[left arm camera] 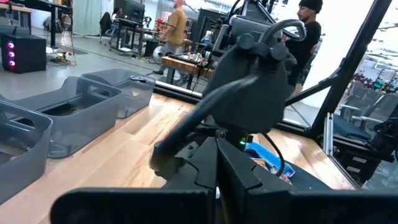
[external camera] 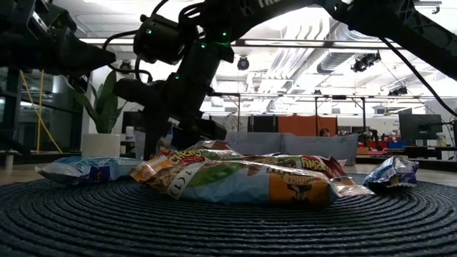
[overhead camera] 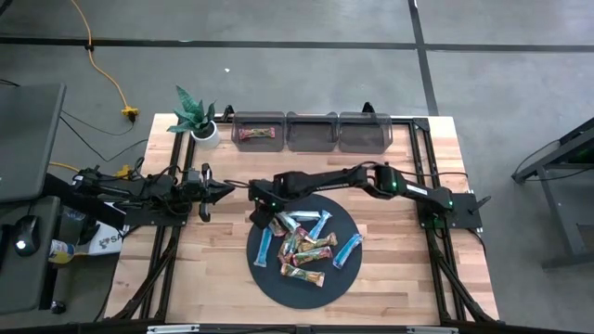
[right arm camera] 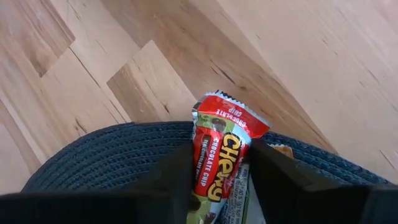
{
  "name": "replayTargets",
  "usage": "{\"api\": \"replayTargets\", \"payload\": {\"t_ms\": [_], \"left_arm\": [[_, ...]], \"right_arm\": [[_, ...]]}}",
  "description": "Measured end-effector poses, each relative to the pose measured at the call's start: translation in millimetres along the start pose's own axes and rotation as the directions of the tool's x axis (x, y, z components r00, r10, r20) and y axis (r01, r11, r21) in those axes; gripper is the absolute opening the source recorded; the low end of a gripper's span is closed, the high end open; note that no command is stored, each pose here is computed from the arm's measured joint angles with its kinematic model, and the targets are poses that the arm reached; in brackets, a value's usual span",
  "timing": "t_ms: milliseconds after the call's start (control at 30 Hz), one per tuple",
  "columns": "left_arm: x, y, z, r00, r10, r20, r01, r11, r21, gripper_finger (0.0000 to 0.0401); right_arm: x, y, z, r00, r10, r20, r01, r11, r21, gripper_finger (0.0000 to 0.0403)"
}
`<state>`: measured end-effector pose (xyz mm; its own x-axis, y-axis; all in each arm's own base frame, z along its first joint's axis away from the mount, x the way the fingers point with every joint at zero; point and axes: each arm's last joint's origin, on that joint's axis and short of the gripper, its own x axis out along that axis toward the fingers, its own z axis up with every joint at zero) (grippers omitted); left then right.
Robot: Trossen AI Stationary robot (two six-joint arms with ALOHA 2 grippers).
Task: Pick and place Granola Bars by type
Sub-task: Put the red granola bar into the left black bin
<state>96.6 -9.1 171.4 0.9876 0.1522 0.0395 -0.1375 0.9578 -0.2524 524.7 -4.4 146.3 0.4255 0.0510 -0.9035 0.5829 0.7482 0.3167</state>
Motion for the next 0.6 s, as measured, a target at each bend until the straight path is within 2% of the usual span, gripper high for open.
{"api": "replayTargets", "payload": {"t_ms": [267, 600], "left_arm": [[0, 0, 0, 1.0, 0.0, 0.0, 0.0, 1.0, 0.0, 0.0001], [0, 0, 0, 1.0, -0.001, 0.001, 0.001, 1.0, 0.0, 0.0001]], "right_arm": [[-6, -3, 5, 1.0, 0.017, 0.003, -0.017, 1.0, -0.005, 0.0112], [-22, 4, 13, 0.991, 0.129, 0.027, -0.128, 0.992, -0.012, 0.009]]}}
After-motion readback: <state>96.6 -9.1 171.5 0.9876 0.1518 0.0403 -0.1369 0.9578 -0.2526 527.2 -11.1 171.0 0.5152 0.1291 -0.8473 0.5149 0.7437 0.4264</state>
